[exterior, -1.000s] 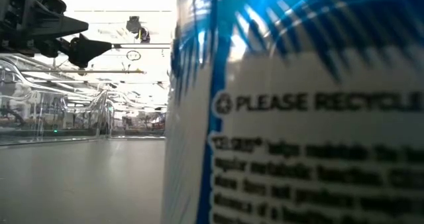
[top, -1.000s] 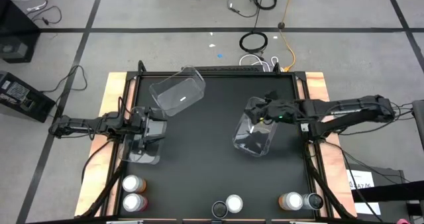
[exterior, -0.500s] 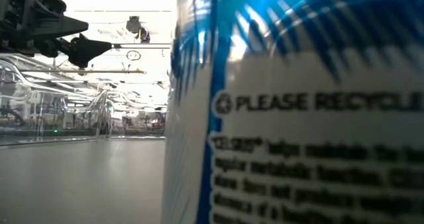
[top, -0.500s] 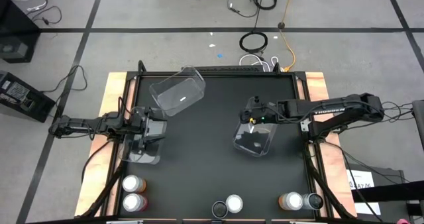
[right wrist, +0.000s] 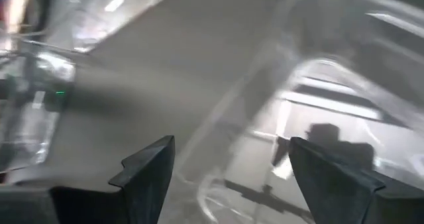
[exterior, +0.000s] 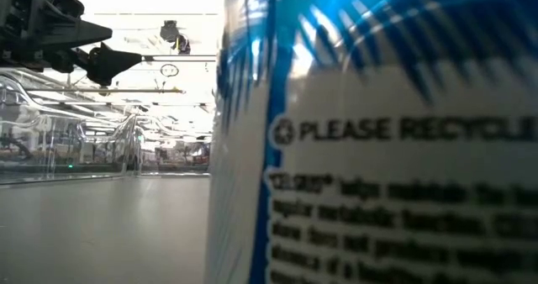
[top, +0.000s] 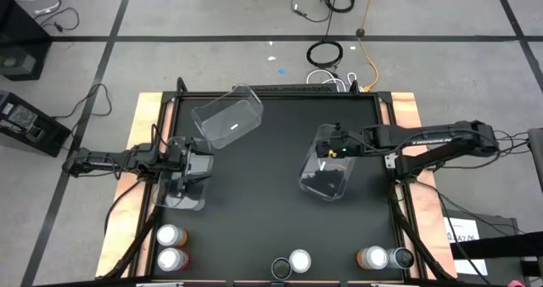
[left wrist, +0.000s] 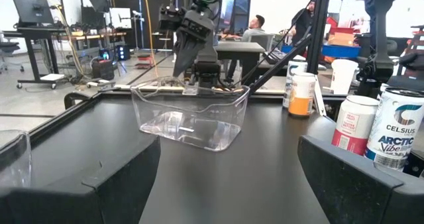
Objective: Sort soda cans
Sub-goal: Adjust the transparent bins
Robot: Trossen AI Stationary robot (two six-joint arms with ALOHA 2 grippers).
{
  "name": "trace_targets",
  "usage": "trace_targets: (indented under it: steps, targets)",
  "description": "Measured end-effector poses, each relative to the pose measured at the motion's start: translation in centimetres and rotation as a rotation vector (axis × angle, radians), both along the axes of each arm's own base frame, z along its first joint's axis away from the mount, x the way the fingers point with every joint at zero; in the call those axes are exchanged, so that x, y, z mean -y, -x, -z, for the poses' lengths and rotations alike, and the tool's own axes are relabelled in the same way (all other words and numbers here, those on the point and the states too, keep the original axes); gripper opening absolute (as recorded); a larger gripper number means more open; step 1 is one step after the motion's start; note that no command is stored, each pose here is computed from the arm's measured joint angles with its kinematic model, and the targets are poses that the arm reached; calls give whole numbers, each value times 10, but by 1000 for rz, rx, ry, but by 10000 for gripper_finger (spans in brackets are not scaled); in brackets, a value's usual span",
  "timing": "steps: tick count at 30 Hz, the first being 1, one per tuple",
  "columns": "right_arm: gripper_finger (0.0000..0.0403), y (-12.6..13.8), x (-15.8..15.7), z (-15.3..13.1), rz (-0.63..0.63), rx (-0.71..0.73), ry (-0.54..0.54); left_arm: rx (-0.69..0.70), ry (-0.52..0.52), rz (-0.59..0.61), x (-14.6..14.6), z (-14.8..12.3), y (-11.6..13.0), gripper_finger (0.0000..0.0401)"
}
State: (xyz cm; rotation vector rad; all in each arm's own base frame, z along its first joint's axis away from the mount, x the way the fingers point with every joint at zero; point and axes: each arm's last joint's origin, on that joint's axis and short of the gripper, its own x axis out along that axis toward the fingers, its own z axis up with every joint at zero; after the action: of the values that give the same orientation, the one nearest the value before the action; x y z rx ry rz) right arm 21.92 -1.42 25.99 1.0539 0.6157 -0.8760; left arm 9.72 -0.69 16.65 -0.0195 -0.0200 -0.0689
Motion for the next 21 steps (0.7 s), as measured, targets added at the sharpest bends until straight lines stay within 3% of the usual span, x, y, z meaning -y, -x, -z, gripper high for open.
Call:
trace_targets:
  steps: [9, 15, 21]
  targets:
    - [287, 45, -1, -23, 77, 33, -53, 0, 0, 0, 0, 0, 0, 367]
    - [287, 74, -6, -20, 161, -91, -165, 0, 0, 0, 0, 0, 0, 367]
    - [287, 79, -15, -13, 238, -190, -262, 0, 0, 0, 0, 0, 0, 367]
